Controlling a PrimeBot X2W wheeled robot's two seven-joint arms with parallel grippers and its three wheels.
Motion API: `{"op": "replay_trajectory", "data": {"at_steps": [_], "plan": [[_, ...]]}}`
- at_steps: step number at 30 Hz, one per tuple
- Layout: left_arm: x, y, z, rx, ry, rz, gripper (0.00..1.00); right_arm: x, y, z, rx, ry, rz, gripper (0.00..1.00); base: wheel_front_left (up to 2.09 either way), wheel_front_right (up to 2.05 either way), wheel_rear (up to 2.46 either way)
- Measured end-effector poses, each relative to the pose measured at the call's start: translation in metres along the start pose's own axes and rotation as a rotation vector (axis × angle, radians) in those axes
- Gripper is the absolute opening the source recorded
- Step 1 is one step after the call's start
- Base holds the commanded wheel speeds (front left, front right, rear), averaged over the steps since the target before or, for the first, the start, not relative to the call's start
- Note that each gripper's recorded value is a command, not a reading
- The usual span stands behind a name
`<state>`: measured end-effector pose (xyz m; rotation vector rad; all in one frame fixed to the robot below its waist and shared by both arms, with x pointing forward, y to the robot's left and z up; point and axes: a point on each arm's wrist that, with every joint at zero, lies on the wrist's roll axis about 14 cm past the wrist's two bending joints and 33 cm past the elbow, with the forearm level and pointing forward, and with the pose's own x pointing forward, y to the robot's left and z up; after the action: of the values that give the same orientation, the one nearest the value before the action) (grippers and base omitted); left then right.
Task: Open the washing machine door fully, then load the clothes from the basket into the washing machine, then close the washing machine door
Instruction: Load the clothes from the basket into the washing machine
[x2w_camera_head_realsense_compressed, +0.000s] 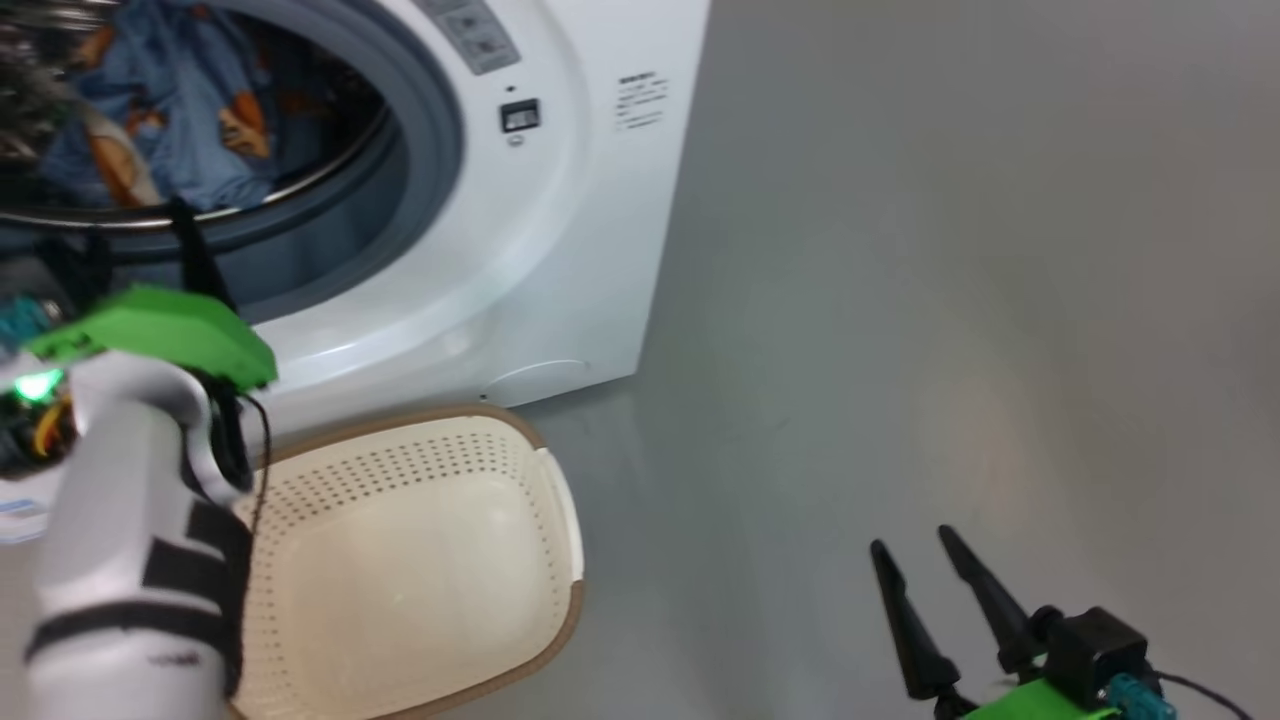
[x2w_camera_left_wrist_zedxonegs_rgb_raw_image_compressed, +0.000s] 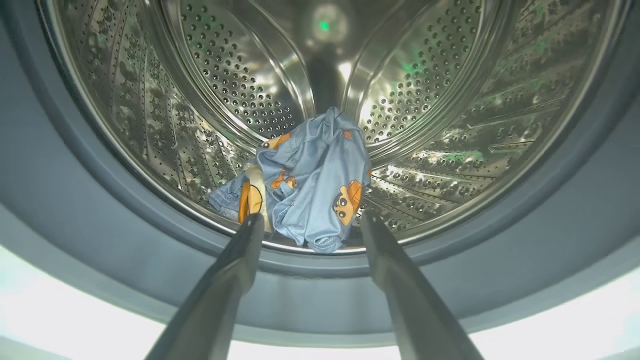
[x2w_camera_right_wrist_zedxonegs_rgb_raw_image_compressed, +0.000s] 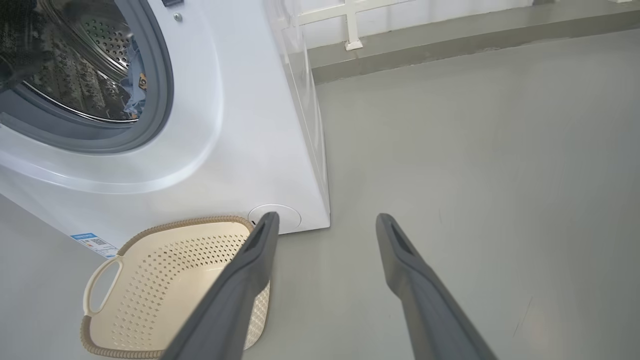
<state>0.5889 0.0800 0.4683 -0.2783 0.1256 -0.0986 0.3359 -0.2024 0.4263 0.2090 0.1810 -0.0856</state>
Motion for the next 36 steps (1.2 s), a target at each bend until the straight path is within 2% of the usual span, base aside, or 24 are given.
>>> {"op": "replay_trajectory", "data": {"at_steps": [10,16,20,25,36], "plan": [[-0.071,0.024,-0.029,0.022,0.014,0.011,1.00,0.017,0.003,0.025,-0.026,-0.079,0.026,1.00,0.00,0.00,0.00],[-0.109,0.026,-0.024,0.083,-0.026,-0.008,1.00,0.019,0.013,0.035,-0.059,-0.113,0.064,1.00,0.00,0.00,0.00],[-0.137,0.039,-0.030,0.099,-0.018,0.030,1.00,0.017,0.022,0.044,-0.076,-0.140,0.091,1.00,0.00,0.00,0.00],[-0.172,0.055,-0.039,0.053,0.006,0.097,1.00,0.014,0.024,0.054,-0.113,-0.173,0.101,1.00,0.00,0.00,0.00],[-0.229,0.062,-0.032,0.000,-0.020,0.176,1.00,-0.011,0.032,0.066,-0.123,-0.226,0.127,1.00,0.00,0.00,0.00]]}}
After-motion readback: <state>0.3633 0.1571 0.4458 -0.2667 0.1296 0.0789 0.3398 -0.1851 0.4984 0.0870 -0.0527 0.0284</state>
